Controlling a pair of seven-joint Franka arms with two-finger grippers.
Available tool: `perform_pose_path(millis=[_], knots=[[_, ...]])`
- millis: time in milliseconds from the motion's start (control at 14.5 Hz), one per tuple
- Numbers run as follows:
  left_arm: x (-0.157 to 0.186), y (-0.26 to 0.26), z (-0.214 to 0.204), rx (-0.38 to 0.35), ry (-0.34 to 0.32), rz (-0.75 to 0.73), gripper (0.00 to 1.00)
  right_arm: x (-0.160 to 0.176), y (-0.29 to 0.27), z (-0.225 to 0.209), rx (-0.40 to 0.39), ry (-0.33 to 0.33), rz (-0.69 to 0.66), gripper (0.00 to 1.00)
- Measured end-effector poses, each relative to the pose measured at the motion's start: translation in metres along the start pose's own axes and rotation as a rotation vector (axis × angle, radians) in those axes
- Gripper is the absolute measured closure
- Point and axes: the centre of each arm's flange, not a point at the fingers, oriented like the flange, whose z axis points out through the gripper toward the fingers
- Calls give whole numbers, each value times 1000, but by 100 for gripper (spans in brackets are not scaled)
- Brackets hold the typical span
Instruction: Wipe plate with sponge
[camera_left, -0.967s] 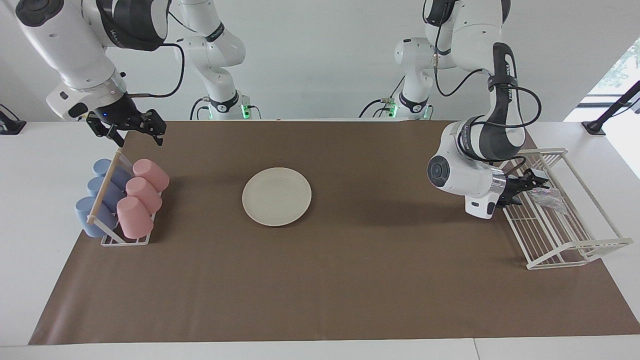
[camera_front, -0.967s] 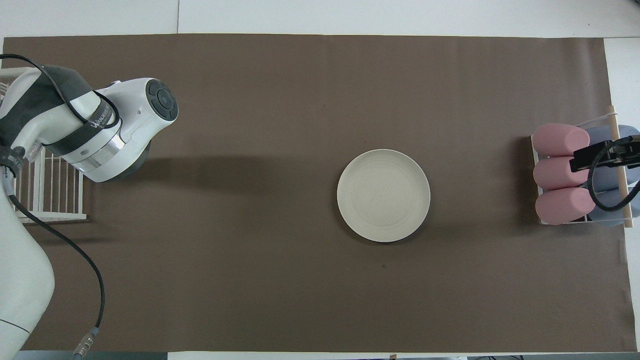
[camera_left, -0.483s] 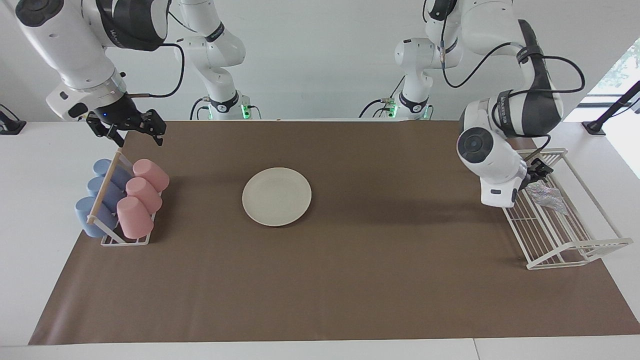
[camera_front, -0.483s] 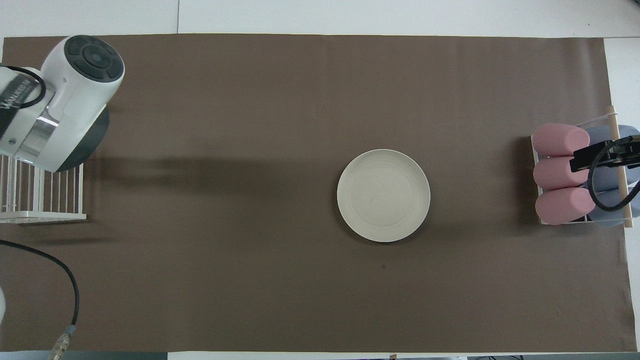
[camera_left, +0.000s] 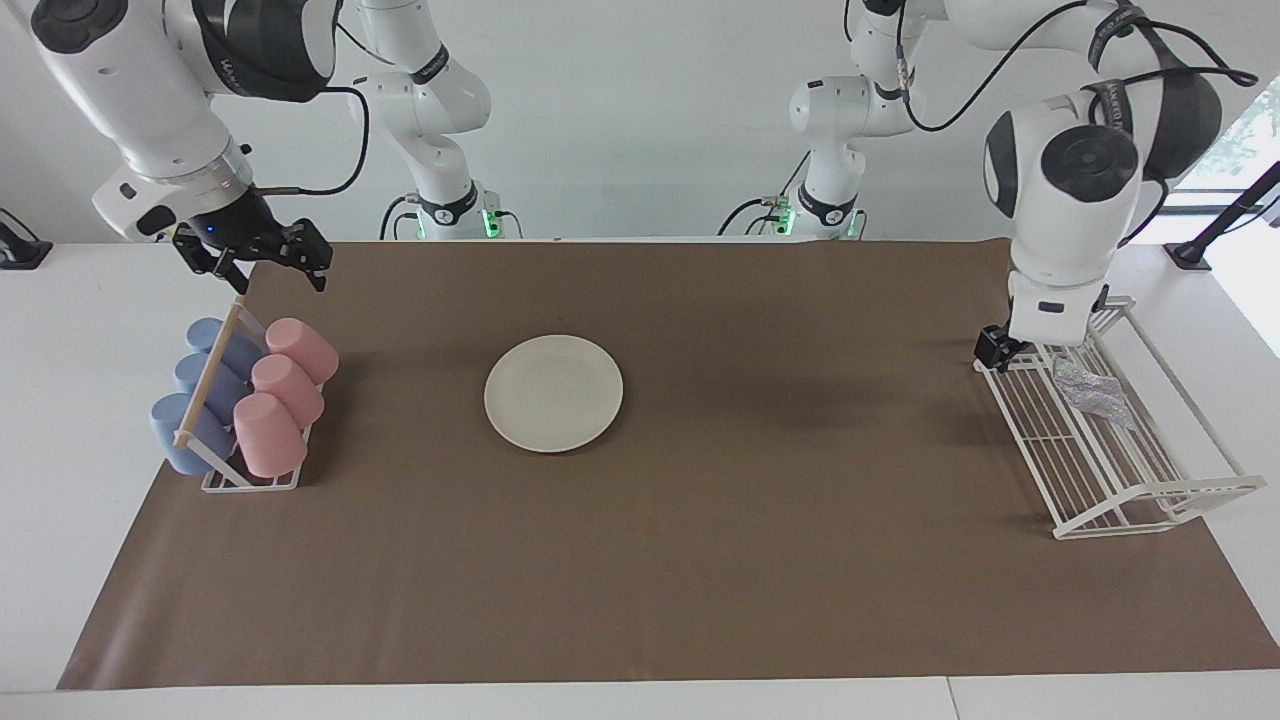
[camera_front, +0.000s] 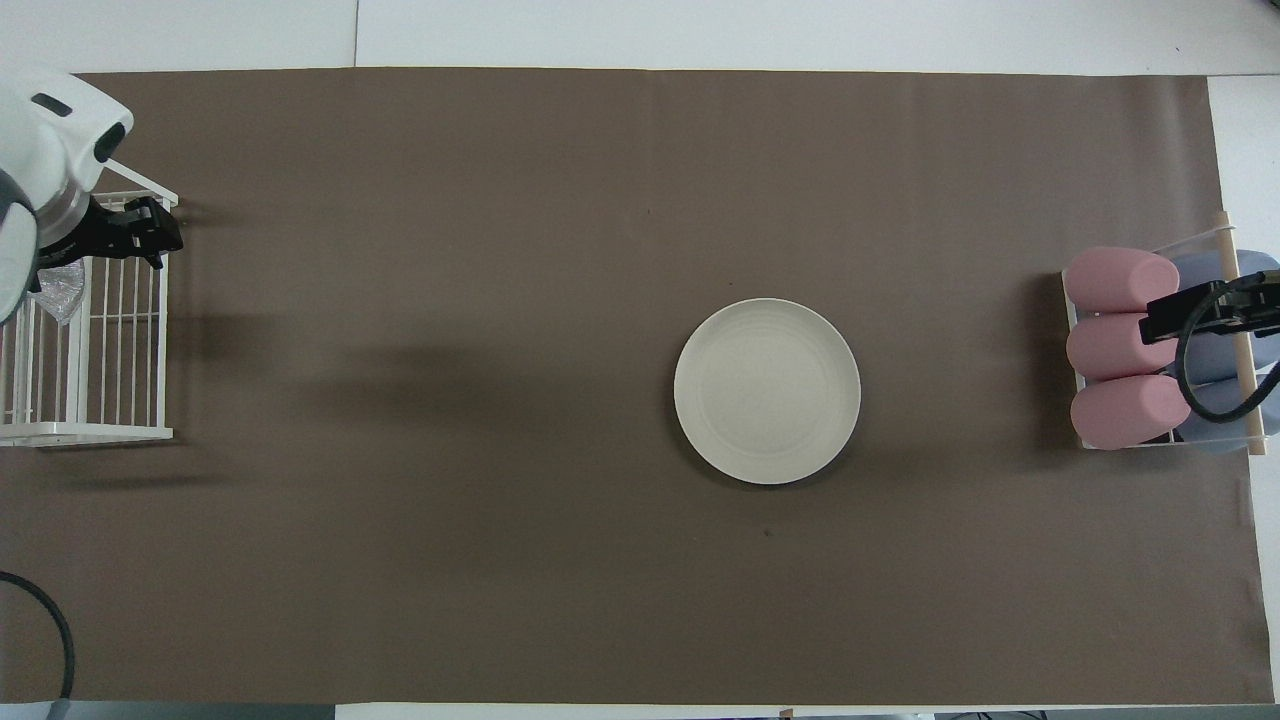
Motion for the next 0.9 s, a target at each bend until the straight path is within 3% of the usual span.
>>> perform_pose_path(millis=[138,483,898], knots=[[-9,-22,-24,-102,-3,-12,0,0,0,0,0,0,0,0],[-44,-28,-68,-235,-36,45,0,0,0,0,0,0,0,0],[-59,-7,-62,-278,-82,214,0,0,0,0,0,-1,0,0]])
